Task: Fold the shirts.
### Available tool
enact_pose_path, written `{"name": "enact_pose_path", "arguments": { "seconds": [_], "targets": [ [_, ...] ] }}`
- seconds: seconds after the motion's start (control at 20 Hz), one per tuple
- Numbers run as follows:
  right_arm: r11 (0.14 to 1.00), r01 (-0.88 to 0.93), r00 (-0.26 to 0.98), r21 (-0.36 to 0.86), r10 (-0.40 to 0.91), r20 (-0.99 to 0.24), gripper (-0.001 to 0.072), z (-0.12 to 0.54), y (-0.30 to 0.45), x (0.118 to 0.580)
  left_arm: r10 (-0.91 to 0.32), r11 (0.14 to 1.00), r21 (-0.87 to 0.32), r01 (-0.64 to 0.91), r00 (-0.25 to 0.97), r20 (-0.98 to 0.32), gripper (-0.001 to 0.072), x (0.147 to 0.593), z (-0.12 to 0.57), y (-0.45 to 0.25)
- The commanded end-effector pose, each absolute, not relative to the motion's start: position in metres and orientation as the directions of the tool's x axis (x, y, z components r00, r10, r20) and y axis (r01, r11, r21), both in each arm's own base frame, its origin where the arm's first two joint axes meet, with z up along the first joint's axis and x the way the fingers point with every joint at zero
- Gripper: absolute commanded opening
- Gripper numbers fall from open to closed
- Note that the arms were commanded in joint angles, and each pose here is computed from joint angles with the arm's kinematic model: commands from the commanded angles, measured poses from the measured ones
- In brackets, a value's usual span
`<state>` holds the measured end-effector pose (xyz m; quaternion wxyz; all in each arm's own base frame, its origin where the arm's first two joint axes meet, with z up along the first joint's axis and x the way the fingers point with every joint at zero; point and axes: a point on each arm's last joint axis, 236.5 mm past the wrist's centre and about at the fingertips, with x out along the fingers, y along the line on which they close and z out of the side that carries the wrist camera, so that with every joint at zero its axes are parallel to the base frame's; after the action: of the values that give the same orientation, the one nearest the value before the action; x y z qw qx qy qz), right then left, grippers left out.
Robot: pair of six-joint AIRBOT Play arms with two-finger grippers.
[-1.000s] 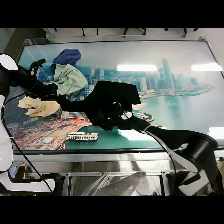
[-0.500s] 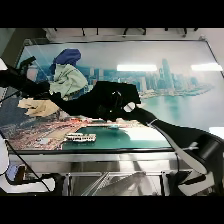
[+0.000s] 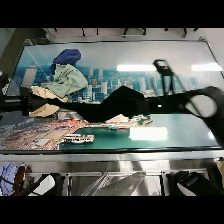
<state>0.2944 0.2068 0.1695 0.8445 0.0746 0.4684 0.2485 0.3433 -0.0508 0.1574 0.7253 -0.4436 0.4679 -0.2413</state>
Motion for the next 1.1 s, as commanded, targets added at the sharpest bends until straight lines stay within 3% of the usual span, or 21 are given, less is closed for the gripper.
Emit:
{"name": "enact_pose_path", "arguments": {
  "seconds": [0.0,0.1,0.25,0.4,0.5,0.75,0.9,1.05],
  "targets": [
    [0.898,-0.325,0.571,0.297,0.437,-0.695,0.0023,0.233,0.153,0.261,-0.753,0.304,-0.922,0.242,0.653,-0.077,0.0017,0.338,0.273,-0.065],
    [0.893,-0.338,0.62,0.296,0.448,-0.644,0.0023,0.262,0.147,0.254,-0.724,0.394,-0.842,0.369,0.689,-0.036,0.0017,0.321,0.327,-0.074],
    [0.879,-0.398,0.597,0.263,0.465,-0.653,0.0023,0.286,0.146,0.237,-0.692,0.528,-0.689,0.497,0.721,-0.01,0.0017,0.284,0.407,-0.089],
    [0.865,-0.437,0.613,0.245,0.486,-0.623,0.0023,0.324,0.145,0.225,-0.599,0.719,-0.505,0.477,0.794,-0.103,0.0017,0.25,0.447,-0.093],
    [0.859,-0.453,0.648,0.237,0.5,-0.575,0.0023,0.351,0.146,0.225,-0.456,0.845,-0.396,0.36,0.872,-0.178,0.0017,0.241,0.455,-0.077],
    [0.826,-0.456,0.549,0.331,0.554,-0.626,0.0024,0.331,0.179,0.255,-0.431,0.871,-0.394,0.293,0.842,-0.326,0.0016,0.257,0.436,-0.052],
    [0.822,-0.432,0.477,0.372,0.558,-0.679,0.0024,0.296,0.201,0.294,-0.447,0.867,-0.431,0.25,0.772,-0.452,0.0016,0.298,0.387,-0.046],
    [0.845,-0.399,0.49,0.355,0.524,-0.696,0.0024,0.259,0.213,0.35,-0.434,0.895,-0.374,0.245,0.675,-0.597,0.0017,0.362,0.31,-0.071]
  ]
}}
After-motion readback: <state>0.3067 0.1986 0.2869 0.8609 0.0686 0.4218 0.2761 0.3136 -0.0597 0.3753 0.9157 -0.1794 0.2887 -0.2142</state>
